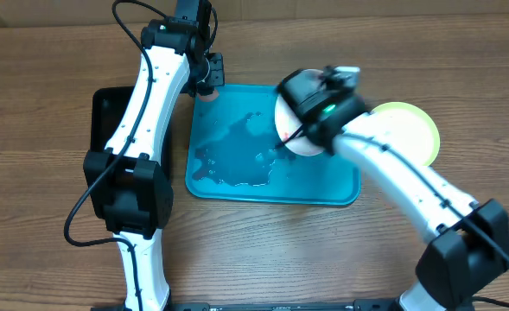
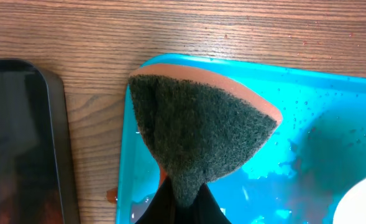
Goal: Clean dirty plates on tray and stack at the side
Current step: 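Lift the white plate with the right gripper and stack it on the yellow plate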
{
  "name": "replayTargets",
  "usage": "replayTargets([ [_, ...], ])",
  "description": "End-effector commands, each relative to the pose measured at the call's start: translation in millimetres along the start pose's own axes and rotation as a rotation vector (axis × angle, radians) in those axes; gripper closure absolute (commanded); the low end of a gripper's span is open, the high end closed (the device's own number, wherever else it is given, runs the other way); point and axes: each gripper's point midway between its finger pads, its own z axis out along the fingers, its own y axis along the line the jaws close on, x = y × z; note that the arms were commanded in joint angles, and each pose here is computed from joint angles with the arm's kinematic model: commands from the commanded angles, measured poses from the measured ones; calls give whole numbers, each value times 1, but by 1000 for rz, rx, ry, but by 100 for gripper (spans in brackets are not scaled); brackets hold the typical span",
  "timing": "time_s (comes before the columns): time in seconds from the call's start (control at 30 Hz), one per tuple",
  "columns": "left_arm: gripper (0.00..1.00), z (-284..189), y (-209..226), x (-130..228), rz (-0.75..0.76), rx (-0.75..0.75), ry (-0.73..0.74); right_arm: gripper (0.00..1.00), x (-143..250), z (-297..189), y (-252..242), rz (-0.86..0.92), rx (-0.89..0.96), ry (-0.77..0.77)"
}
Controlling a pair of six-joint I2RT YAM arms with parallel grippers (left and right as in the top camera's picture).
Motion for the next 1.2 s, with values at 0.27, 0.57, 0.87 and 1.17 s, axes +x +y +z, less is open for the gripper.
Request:
replayTargets([
  [0.27, 96, 0, -3, -1, 10, 14, -3, 96, -11, 51, -81, 289, -304, 352],
  [0.57, 96, 0, -3, -1, 10, 14, -3, 96, 18, 101, -195, 557, -155, 441],
  [0.87, 96, 0, -3, -1, 10, 13, -3, 96, 66, 136, -195, 613, -162, 506],
  [1.17, 96, -20, 14, -3, -1, -8, -9, 44, 63, 129, -163, 527, -281, 513],
])
